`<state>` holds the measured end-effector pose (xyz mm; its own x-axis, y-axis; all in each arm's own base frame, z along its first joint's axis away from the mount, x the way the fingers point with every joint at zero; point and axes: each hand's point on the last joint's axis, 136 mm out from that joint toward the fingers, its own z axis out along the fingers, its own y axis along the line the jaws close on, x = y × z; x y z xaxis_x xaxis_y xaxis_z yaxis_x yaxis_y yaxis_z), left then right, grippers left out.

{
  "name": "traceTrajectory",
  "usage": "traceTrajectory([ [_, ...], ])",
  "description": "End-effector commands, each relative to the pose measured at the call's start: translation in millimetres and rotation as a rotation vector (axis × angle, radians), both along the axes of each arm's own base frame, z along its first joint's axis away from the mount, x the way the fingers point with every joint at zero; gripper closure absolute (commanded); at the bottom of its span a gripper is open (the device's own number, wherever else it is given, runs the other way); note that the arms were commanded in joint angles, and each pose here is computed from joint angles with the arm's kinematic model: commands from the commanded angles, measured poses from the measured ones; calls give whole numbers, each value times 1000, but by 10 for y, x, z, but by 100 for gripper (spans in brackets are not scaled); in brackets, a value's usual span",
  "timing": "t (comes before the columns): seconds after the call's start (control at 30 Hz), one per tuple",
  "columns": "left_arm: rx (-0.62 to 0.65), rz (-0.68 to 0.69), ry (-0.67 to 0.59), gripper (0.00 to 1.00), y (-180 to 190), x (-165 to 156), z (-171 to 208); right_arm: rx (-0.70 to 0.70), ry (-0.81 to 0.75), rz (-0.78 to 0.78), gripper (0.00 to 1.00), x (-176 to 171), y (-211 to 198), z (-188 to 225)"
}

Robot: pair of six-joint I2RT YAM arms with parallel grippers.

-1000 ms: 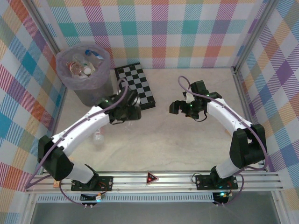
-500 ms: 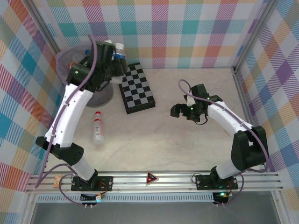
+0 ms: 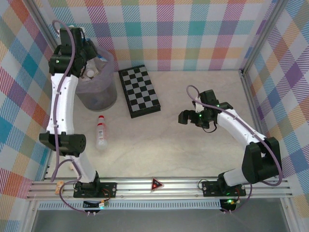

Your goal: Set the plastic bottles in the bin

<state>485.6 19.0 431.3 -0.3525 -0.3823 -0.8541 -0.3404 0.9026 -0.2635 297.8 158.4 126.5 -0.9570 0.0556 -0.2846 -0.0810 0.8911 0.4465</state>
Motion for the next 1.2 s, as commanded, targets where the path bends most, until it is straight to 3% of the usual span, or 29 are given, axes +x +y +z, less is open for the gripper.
traceTrajectory([
  [0.0,-23,-19,36,56,79,172,-141,-22,-12,12,0,-61,-63,8],
  [0.23,-117,-33,136,54,183,419,-605,-37,-10,9,0,-92,-94,-14],
  [0.53,-325,-52,329,51,146,412,-1265,-43,-2,12,0,-68,-90,-40],
  [0.67,-386,4,335,46,295,381,-1322,-47,0,12,1,-65,-94,-61],
  [0.77,-410,26,339,36,386,377,-1362,-41,9,11,0,-71,-82,-99],
  [1.0,-330,20,368,21,461,320,-1394,-27,19,13,0,-68,-58,-140],
  [1.17,-308,-13,312,18,434,284,-1161,-19,21,13,0,-59,-42,-140],
])
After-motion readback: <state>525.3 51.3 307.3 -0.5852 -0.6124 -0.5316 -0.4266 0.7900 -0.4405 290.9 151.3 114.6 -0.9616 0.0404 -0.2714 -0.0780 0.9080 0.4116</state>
